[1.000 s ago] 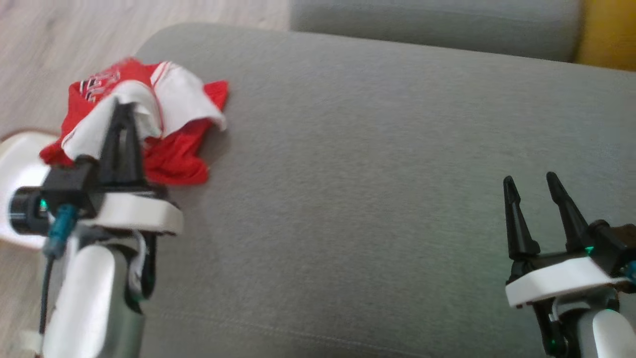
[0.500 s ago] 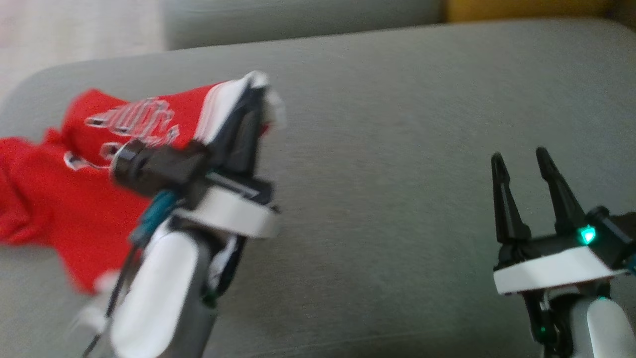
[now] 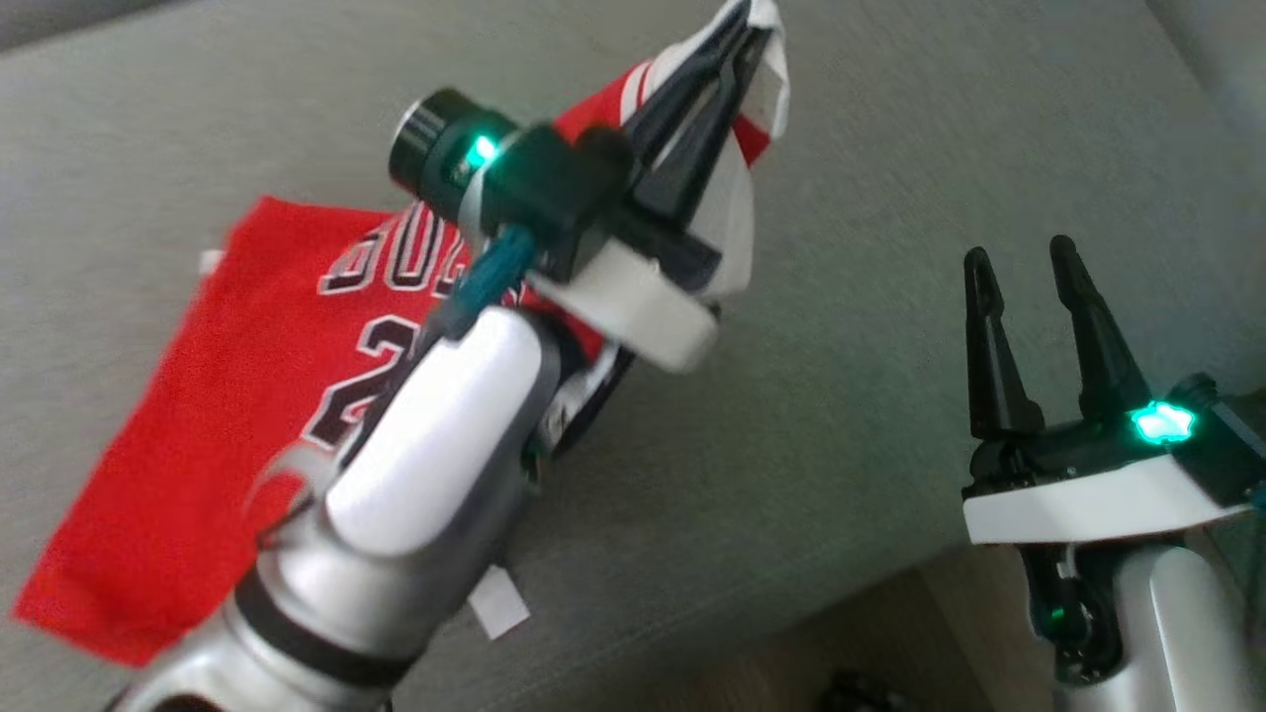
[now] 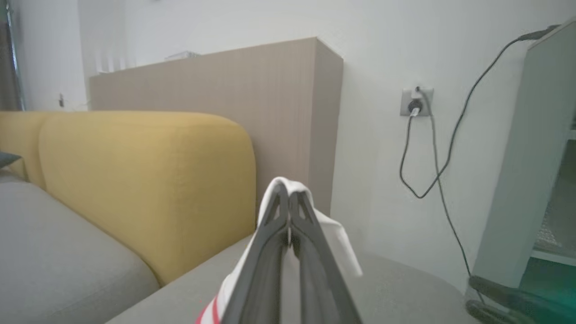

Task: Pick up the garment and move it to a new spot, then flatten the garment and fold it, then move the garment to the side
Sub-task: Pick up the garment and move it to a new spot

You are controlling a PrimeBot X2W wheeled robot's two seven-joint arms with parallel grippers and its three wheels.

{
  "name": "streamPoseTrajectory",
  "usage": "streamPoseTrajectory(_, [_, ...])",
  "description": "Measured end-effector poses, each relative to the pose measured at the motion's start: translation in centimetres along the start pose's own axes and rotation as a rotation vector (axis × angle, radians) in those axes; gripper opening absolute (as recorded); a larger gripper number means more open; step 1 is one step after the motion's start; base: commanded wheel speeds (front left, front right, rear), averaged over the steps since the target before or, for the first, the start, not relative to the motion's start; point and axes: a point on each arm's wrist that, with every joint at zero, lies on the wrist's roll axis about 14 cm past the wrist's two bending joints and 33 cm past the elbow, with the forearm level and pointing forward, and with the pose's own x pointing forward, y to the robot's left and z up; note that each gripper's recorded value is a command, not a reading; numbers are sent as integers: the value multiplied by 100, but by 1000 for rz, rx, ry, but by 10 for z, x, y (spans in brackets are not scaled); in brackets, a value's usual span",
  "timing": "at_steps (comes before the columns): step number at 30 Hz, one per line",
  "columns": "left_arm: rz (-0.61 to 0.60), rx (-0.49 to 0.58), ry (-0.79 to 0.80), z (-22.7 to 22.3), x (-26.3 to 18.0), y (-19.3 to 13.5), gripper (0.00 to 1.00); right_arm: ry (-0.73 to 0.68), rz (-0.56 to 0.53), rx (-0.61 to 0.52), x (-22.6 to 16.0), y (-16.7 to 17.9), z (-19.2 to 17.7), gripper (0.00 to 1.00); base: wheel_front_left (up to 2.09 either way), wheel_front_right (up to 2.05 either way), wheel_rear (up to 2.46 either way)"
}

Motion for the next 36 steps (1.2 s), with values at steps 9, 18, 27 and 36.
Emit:
streamPoseTrajectory(9, [25,-102,326,-143,-2,20,0,81,-98,6,4,-28,-36,100,0,0,0])
streamPoseTrajectory(18, [-33,-92,451,-178,-27,11,100,118,-99,3,7,-30,-52,100,0,0,0])
streamPoseTrajectory(27, [147,-20,371,-137,-75,33,100,107,5,-21,23,-1,-45,100,0,0,0])
streamPoseTrajectory(36, [533,148,291,-71,-145,120,100,108,120,-28,32,36,-41,100,0,0,0])
